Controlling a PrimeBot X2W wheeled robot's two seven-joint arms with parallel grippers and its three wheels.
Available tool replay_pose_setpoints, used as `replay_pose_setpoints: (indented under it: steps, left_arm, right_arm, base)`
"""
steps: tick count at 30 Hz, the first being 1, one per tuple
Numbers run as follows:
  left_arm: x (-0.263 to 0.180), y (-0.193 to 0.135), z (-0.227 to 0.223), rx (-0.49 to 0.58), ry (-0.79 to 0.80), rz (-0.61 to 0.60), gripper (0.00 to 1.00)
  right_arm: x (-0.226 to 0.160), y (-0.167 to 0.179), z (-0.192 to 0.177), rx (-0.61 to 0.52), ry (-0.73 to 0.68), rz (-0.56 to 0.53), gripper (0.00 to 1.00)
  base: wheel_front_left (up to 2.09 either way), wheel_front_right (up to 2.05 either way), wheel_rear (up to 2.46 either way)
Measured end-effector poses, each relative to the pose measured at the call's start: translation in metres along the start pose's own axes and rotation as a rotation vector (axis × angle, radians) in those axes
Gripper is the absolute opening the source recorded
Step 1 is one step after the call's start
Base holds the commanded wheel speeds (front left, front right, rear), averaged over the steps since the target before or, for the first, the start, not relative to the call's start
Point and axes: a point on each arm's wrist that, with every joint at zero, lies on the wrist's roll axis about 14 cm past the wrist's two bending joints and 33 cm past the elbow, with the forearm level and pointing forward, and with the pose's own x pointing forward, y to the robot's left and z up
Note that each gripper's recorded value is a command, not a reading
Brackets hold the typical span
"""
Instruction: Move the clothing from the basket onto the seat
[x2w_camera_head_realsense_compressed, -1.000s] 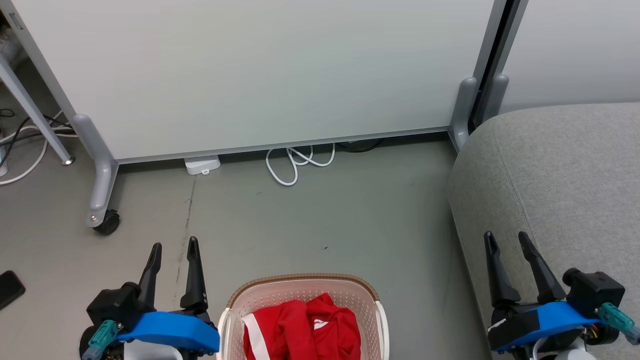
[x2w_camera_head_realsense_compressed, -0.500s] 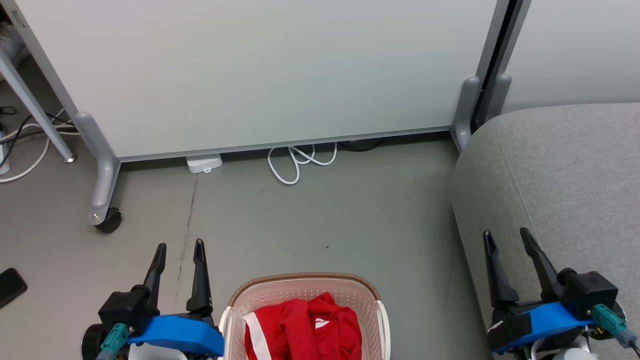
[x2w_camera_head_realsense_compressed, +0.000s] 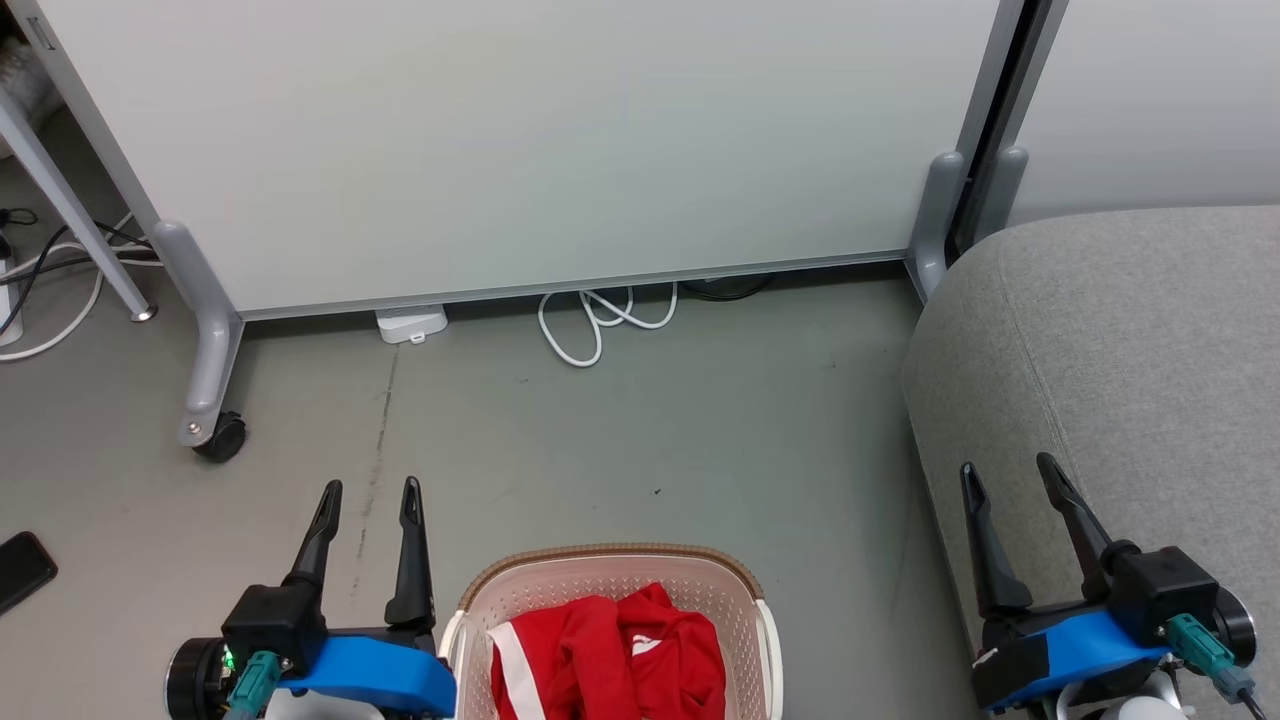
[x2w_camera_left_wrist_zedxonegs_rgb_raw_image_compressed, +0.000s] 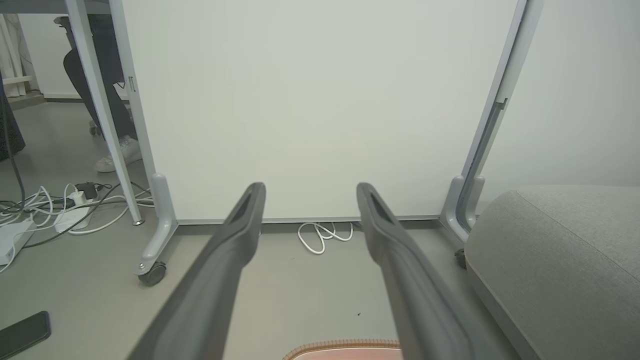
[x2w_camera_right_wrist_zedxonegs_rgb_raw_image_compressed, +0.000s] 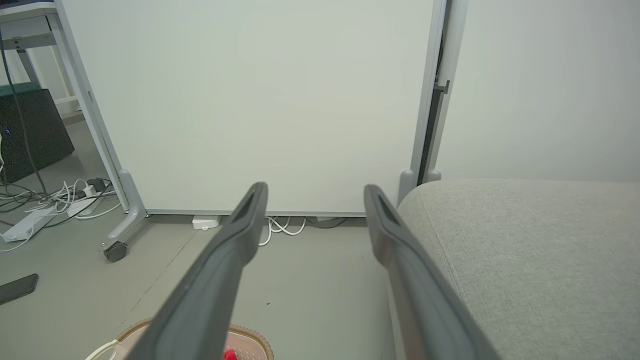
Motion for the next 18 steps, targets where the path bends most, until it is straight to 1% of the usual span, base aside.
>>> replay_pose_setpoints:
  steps: [14, 18]
  left_arm:
    - [-0.0001, -0.005, 0.0008, 0.063, -0.015, -0.024, 1.0]
    - [-0.0004, -0.0049, 0.0008, 0.061, -0.016, -0.023, 1.0]
  right_arm:
    - [0.0009, 0.0029, 0.0013, -0.077, -0.011, 0.021, 1.0]
    - [0.0011, 0.0031, 0.0018, -0.076, -0.013, 0.021, 1.0]
  base:
    - [0.0, 0.0, 0.0]
    - [0.0, 0.0, 0.0]
